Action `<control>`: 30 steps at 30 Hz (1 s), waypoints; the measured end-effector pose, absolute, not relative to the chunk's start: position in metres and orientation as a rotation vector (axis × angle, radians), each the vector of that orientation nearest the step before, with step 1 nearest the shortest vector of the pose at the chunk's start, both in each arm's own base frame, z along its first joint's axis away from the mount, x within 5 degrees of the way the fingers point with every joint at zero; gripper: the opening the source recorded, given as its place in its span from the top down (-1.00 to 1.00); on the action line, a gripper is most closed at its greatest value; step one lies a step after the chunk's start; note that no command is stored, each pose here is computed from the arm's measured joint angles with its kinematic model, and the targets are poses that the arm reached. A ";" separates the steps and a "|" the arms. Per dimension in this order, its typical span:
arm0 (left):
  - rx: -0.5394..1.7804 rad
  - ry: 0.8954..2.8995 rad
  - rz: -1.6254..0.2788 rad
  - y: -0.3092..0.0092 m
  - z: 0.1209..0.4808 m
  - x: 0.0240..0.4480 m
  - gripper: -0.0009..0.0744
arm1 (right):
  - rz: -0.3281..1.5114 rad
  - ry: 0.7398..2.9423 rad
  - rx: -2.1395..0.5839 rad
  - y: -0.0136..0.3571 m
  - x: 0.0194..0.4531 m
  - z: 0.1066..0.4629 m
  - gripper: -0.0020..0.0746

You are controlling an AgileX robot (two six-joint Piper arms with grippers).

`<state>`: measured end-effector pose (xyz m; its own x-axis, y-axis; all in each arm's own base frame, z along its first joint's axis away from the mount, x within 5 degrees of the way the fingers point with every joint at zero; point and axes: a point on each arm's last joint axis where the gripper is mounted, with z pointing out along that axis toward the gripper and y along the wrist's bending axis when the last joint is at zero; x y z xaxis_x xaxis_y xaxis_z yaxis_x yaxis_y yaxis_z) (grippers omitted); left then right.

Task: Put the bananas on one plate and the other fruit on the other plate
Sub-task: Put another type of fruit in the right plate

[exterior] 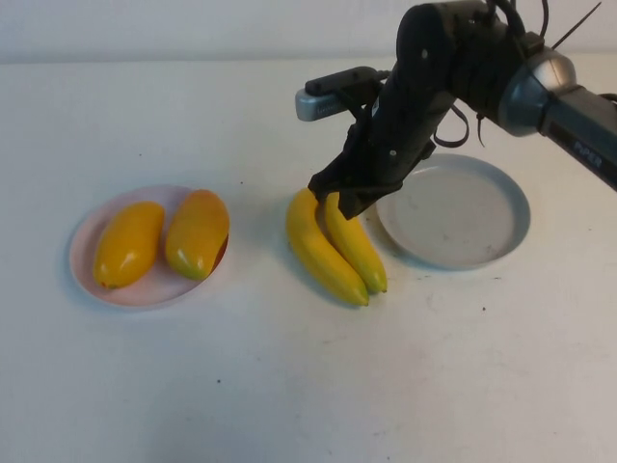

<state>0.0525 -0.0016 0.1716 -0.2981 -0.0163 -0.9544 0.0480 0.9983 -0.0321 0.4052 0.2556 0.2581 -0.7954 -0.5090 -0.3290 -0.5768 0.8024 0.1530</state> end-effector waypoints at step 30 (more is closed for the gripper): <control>0.023 1.873 -0.063 -0.002 0.172 0.053 0.99 | 0.270 2.828 -0.783 0.260 0.415 0.216 0.00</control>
